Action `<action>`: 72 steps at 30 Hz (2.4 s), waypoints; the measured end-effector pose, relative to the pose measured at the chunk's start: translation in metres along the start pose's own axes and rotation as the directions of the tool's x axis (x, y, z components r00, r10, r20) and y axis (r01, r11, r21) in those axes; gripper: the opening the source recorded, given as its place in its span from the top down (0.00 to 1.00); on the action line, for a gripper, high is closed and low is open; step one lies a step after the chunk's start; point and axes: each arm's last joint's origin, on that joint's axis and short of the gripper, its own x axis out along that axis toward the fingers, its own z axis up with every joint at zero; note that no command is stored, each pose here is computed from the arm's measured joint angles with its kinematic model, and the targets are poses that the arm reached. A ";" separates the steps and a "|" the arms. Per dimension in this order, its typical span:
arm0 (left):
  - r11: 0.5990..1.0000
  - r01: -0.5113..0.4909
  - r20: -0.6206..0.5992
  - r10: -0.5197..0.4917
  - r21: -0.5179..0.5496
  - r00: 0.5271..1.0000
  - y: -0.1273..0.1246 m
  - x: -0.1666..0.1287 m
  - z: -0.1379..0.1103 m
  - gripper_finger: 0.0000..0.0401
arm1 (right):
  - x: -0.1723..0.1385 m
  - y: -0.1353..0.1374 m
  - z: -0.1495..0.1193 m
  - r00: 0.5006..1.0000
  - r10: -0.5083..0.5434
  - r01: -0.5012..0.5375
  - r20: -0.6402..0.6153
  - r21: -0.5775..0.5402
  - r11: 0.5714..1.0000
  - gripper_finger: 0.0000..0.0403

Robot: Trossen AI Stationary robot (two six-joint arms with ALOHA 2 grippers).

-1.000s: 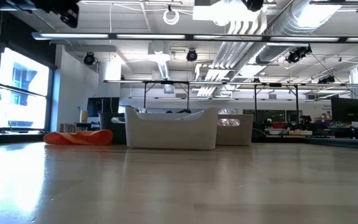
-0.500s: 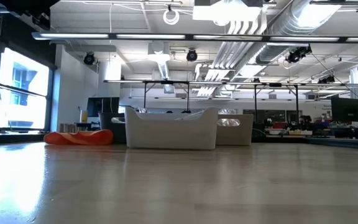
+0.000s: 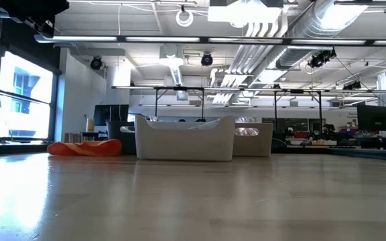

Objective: Pick & Place Toothbrushes
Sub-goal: Return to Home Position

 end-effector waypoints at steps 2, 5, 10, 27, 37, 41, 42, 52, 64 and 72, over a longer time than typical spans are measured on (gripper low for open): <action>1.000 0.000 -0.004 0.000 -0.001 1.000 0.000 0.000 0.000 0.92 | -0.005 -0.003 -0.008 1.000 -0.012 0.012 0.023 0.000 1.000 0.99; 1.000 0.000 -0.003 0.000 -0.001 1.000 0.000 0.000 0.000 0.92 | -0.018 -0.006 -0.017 0.998 -0.003 0.002 0.069 0.006 1.000 0.99; 1.000 0.002 -0.003 -0.002 -0.001 1.000 0.000 0.000 0.000 0.92 | -0.040 -0.012 -0.033 0.992 0.009 -0.012 0.127 0.021 1.000 0.99; 1.000 0.008 -0.020 -0.008 -0.014 1.000 0.000 0.000 -0.002 0.92 | -0.088 -0.030 -0.090 0.939 0.048 -0.064 0.341 0.035 0.997 0.99; 1.000 0.008 -0.028 -0.008 -0.014 1.000 0.000 0.000 -0.003 0.92 | -0.087 -0.037 -0.119 0.932 0.017 -0.035 0.363 0.044 0.998 0.99; 1.000 0.008 -0.030 -0.008 -0.014 1.000 0.000 0.000 -0.003 0.92 | -0.083 -0.039 -0.125 0.928 -0.020 -0.008 0.373 0.073 0.997 0.99; 1.000 0.008 -0.036 -0.008 -0.014 0.999 0.000 0.000 -0.003 0.92 | -0.080 -0.040 -0.130 0.936 -0.026 -0.003 0.352 0.081 0.997 0.99; 1.000 0.007 -0.056 -0.008 -0.015 0.998 0.002 0.010 -0.021 0.92 | -0.065 -0.044 -0.161 0.966 -0.012 0.008 0.259 0.019 1.000 0.99; 0.999 -0.041 -0.080 0.040 -0.009 0.996 0.009 0.031 -0.070 0.92 | -0.052 -0.047 -0.196 0.971 0.052 -0.031 0.232 -0.091 0.995 0.99; 0.999 -0.041 -0.124 0.039 -0.015 0.992 0.010 0.033 -0.084 0.92 | -0.050 -0.049 -0.204 0.989 0.040 -0.027 0.142 -0.092 0.995 0.99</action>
